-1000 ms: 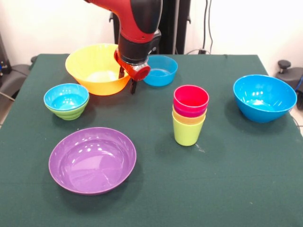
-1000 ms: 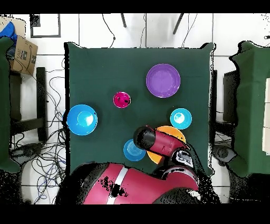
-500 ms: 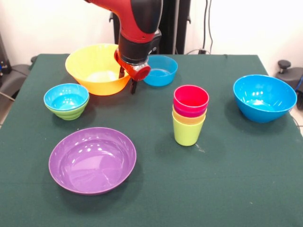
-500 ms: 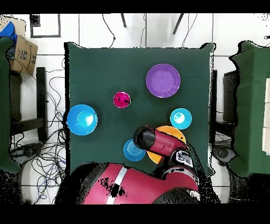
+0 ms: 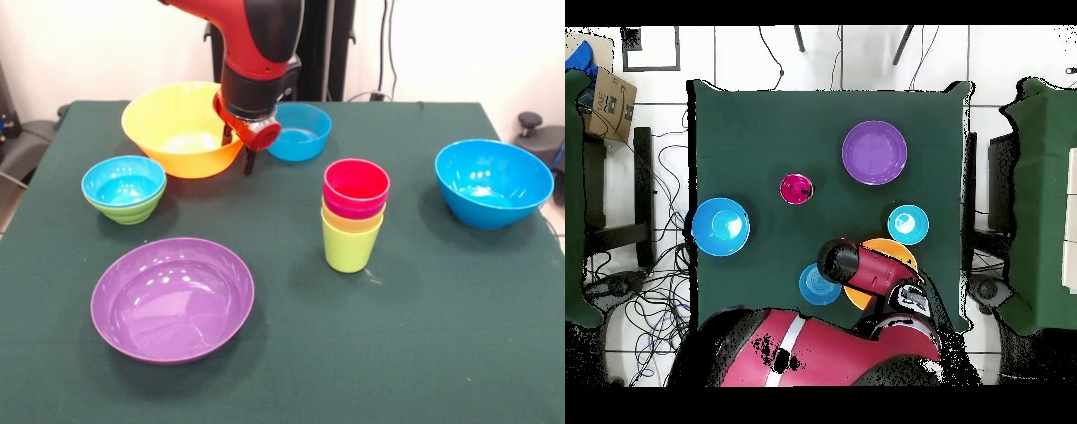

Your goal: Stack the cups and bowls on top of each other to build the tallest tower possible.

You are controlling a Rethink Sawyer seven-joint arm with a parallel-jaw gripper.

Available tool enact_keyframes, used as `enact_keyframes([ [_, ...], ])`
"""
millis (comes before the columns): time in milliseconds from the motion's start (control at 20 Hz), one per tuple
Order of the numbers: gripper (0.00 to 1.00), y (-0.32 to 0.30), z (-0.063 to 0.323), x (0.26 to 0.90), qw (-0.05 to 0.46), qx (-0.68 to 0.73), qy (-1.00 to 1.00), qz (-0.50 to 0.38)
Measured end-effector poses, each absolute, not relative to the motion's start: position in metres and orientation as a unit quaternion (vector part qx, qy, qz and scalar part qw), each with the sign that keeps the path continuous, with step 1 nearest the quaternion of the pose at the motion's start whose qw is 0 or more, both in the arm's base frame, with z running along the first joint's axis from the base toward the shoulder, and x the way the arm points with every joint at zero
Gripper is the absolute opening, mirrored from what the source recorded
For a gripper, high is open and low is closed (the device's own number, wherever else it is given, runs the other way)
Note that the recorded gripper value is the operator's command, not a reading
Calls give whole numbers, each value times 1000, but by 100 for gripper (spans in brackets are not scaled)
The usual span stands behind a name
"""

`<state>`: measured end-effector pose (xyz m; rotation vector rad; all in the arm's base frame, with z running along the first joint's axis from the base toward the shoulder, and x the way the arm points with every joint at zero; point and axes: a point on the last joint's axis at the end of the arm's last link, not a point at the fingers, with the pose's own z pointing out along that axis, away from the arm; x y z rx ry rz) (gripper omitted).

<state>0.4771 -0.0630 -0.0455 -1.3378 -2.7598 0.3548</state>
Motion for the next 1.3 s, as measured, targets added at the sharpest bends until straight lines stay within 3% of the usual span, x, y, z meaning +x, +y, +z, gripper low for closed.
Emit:
enact_keyframes([
  [650,100,-54,-45,478,23,-418,-900,125],
  [700,0,-53,-45,478,22,-415,-901,128],
  [1300,0,-53,-43,496,15,-391,-907,154],
])
